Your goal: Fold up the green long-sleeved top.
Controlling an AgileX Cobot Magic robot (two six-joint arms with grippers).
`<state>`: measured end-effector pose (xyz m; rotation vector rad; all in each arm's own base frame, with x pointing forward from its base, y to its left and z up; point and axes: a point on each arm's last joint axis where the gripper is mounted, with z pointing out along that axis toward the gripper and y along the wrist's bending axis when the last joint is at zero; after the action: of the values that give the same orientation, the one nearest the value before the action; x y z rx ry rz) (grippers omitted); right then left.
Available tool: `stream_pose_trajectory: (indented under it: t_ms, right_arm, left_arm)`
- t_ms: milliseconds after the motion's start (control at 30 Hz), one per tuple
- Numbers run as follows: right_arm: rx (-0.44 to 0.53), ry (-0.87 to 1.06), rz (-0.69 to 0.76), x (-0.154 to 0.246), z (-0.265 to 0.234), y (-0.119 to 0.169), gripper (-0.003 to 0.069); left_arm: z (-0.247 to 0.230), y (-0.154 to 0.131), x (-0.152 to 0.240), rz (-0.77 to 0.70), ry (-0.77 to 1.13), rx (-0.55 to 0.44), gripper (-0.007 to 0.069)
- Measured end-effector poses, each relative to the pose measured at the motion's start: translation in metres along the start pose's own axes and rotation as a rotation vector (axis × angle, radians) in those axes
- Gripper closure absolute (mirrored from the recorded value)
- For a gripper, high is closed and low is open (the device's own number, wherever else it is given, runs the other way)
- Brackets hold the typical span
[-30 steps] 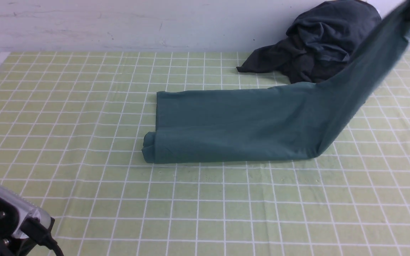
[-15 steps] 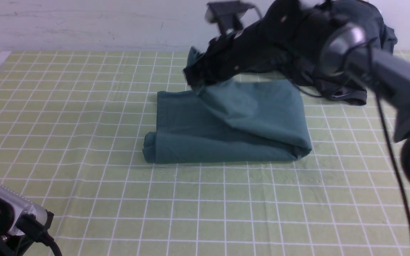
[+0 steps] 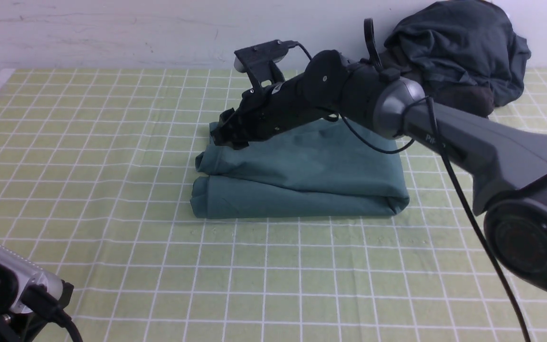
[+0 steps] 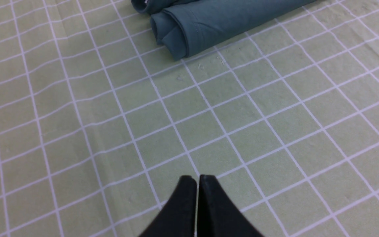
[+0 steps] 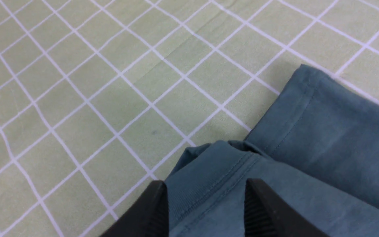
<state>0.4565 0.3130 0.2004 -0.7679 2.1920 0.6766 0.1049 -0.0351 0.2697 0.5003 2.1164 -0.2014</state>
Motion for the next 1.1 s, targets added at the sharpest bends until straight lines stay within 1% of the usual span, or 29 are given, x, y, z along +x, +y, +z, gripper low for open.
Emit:
stream_pose_trajectory:
  t_ms: [167, 267, 333, 433, 467, 500, 533, 567, 600, 633, 667, 700, 733, 767, 833, 867, 900, 933, 1000, 1033, 1067, 1100]
  right_arm:
    - [-0.023, 0.048, 0.066, 0.028, 0.031, -0.007, 0.0515]
    - [-0.028, 0.036, 0.076, 0.029, 0.033, -0.008, 0.0564]
    - [-0.030, 0.028, 0.075, 0.026, 0.030, -0.007, 0.0568]
    - [-0.043, -0.036, 0.032, -0.009, -0.006, 0.004, 0.0571]
    - [-0.046, -0.037, 0.029, -0.011, -0.009, 0.004, 0.0571]
    - [-0.053, -0.076, -0.012, -0.034, -0.039, 0.011, 0.0561]
    - [-0.059, -0.084, -0.035, -0.044, -0.051, 0.014, 0.0554]
    - [-0.057, -0.115, -0.097, -0.066, -0.087, 0.023, 0.0543]
    - [-0.060, -0.114, -0.107, -0.069, -0.093, 0.024, 0.0540]
    - [-0.055, -0.124, -0.159, -0.083, -0.123, 0.031, 0.0530]
    - [-0.052, -0.122, -0.175, -0.086, -0.133, 0.033, 0.0529]
    - [-0.034, -0.128, -0.242, -0.099, -0.171, 0.042, 0.0524]
    - [-0.018, -0.127, -0.279, -0.102, -0.194, 0.046, 0.0522]
    - [0.022, -0.136, -0.334, -0.110, -0.228, 0.052, 0.0521]
    - [0.098, -0.157, -0.398, -0.116, -0.280, 0.057, 0.0520]
    - [0.105, -0.156, -0.405, -0.116, -0.286, 0.057, 0.0520]
    - [0.183, -0.191, -0.428, -0.118, -0.324, 0.061, 0.0520]
    - [0.231, -0.227, -0.447, -0.119, -0.353, 0.060, 0.0520]
    - [0.362, -0.312, -0.467, -0.116, -0.415, 0.065, 0.0520]
    - [0.422, -0.354, -0.463, -0.112, -0.442, 0.068, 0.0520]
    - [0.440, -0.372, -0.463, -0.110, -0.453, 0.072, 0.0521]
    - [0.519, -0.431, -0.424, -0.100, -0.486, 0.076, 0.0531]
  left_arm:
    - [0.000, 0.000, 0.000, 0.002, 0.000, 0.000, 0.0628]
    - [0.000, 0.000, 0.000, 0.000, -0.001, 0.001, 0.0628]
    - [0.000, 0.000, 0.000, -0.002, 0.000, 0.003, 0.0628]
    - [0.000, -0.001, 0.000, -0.007, 0.000, 0.007, 0.0628]
    - [0.000, -0.001, 0.000, -0.008, -0.001, 0.007, 0.0628]
    - [0.000, -0.001, 0.000, -0.009, 0.000, 0.008, 0.0628]
    - [0.000, -0.001, 0.000, -0.008, 0.000, 0.008, 0.0628]
    - [0.000, -0.001, 0.000, -0.008, 0.000, 0.008, 0.0628]
    - [0.000, -0.001, 0.000, -0.008, 0.000, 0.008, 0.0628]
    - [0.000, -0.001, 0.000, -0.008, 0.000, 0.008, 0.0628]
    - [0.000, -0.001, 0.000, -0.008, 0.000, 0.008, 0.0628]
    - [0.000, -0.001, 0.000, -0.008, 0.000, 0.008, 0.0628]
    - [0.000, -0.001, 0.000, -0.008, 0.000, 0.008, 0.0628]
    - [0.000, -0.001, 0.000, -0.008, 0.000, 0.008, 0.0628]
    - [0.000, -0.001, 0.000, -0.008, 0.000, 0.008, 0.0628]
    - [0.000, -0.001, 0.000, -0.008, 0.000, 0.008, 0.0628]
    - [0.000, -0.001, 0.000, -0.008, 0.000, 0.008, 0.0628]
    - [0.000, -0.001, 0.000, -0.008, 0.000, 0.008, 0.0628]
    - [0.000, -0.001, 0.000, -0.008, 0.000, 0.008, 0.0628]
    - [0.000, -0.001, 0.000, -0.008, 0.000, 0.008, 0.0628]
    - [0.000, -0.001, 0.000, -0.008, 0.000, 0.008, 0.0628]
    - [0.000, -0.001, 0.000, -0.008, 0.000, 0.008, 0.0628]
